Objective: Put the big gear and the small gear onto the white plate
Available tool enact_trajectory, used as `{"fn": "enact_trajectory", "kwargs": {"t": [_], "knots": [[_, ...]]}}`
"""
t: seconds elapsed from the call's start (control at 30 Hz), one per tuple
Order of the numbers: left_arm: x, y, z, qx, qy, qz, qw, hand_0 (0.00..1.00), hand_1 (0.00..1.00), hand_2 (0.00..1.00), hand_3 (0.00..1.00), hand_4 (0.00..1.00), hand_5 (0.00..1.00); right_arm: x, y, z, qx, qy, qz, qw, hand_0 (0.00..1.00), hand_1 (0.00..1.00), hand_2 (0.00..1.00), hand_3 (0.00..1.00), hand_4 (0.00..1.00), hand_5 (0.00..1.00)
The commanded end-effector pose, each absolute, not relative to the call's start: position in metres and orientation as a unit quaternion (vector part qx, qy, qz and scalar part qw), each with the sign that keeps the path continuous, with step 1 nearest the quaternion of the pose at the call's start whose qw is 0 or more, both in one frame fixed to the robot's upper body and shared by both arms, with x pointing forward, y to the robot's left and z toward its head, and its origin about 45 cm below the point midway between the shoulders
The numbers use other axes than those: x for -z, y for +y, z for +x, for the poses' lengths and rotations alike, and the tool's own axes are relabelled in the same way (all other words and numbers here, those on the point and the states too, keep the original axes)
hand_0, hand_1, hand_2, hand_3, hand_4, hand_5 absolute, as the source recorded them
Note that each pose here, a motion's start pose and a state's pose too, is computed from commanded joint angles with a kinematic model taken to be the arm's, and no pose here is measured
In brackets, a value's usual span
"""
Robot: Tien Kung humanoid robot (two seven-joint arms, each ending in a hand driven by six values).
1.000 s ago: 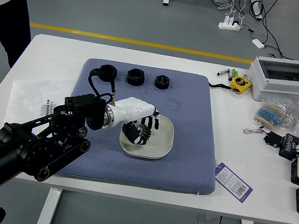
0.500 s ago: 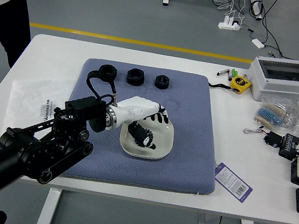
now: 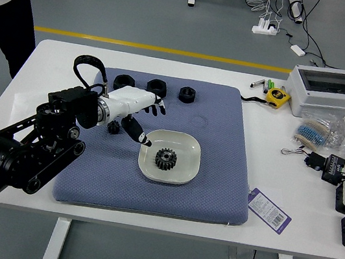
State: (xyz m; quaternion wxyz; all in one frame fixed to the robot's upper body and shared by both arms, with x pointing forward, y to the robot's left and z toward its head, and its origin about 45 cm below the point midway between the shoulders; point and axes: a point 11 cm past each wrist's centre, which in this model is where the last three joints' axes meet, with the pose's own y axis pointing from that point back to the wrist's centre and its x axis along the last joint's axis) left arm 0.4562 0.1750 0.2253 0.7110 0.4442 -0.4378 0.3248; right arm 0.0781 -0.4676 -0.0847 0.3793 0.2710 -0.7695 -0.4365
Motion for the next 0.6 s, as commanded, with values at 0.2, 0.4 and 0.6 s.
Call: {"fn": "enact_trajectory", "kwargs": {"t": [0.2,0.4,0.6], "knots": [[-0.216,0.195,0.461,-0.320,-0.432,0.481,0.692,0.491,0.632,0.653,0.663,0.926,0.002,0.084,-0.468,0.080,0.436,-0.771,0.271,0.378,0.653,0.658,0.729,0.575,0.836,0.681],[-0.207,0.203,0.462,-0.317,-0.425,0.498,0.687,0.472,0.619,0.633,0.654,0.872,0.002,0.084,-0.468,0.081,0.435,-0.771,0.271,0.377,0.653,0.658,0.729,0.576,0.837,0.680],[-0.200,0.210,0.463,-0.317,-0.416,0.507,0.685,0.464,0.608,0.627,0.644,0.829,0.002,0.084,-0.467,0.081,0.435,-0.771,0.271,0.377,0.653,0.658,0.729,0.576,0.836,0.680]]}}
